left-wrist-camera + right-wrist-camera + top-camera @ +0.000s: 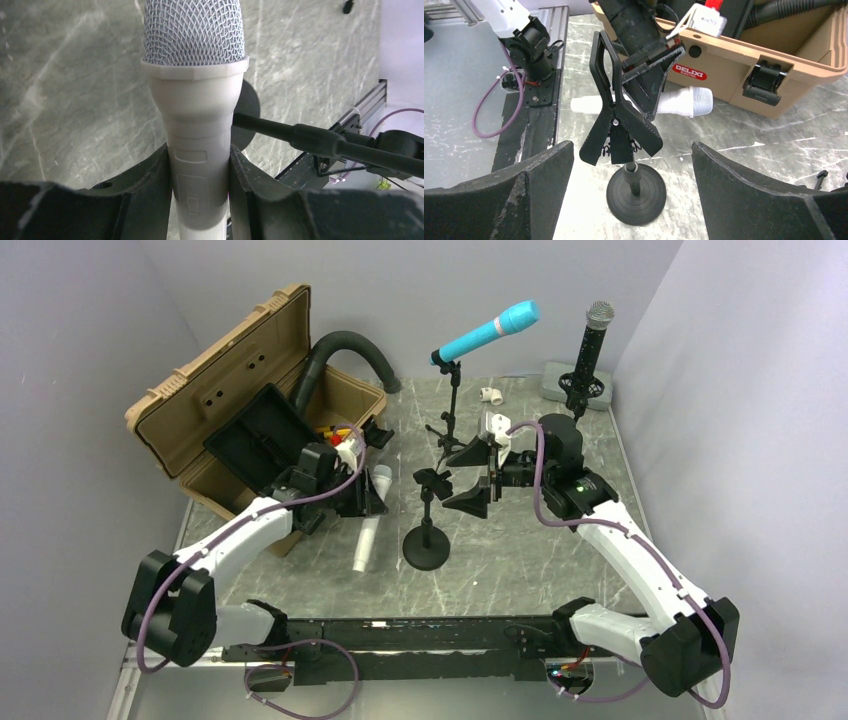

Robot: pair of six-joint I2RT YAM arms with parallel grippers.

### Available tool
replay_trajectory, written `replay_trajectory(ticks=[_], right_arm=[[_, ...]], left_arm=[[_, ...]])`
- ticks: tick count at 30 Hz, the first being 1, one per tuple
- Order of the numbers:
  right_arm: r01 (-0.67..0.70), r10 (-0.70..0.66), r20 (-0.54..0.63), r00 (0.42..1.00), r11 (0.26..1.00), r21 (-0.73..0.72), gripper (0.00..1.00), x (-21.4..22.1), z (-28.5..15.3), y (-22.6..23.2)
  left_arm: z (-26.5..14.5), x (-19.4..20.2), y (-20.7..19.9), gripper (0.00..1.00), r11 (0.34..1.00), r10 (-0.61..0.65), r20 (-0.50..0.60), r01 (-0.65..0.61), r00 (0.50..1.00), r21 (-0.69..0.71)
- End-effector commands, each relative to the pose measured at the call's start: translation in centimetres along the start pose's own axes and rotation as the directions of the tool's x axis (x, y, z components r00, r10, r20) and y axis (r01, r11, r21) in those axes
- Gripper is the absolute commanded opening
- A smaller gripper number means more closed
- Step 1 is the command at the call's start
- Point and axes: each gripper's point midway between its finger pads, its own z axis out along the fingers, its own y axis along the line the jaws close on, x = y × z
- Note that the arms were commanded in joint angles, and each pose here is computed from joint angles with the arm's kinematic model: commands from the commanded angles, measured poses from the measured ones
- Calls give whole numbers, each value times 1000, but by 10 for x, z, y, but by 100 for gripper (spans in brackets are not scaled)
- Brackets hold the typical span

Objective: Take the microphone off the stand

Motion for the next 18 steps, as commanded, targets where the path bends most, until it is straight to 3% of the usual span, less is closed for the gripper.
replay_trajectory(ticks=[1,12,18], right_arm=[[64,-64,25,998,998,-10,90,-19,-2,-1],[70,-68,32,997,996,-48,94,-33,-1,2],[73,-71,29,997,995,-68,97,-36,7,2]], left_arm=[[12,9,12,0,997,-29,-17,28,999,-68],[27,25,45,0,962,37,-72,-55,997,-266],[35,27,50,0,955,57,-75,-77,996,-288]])
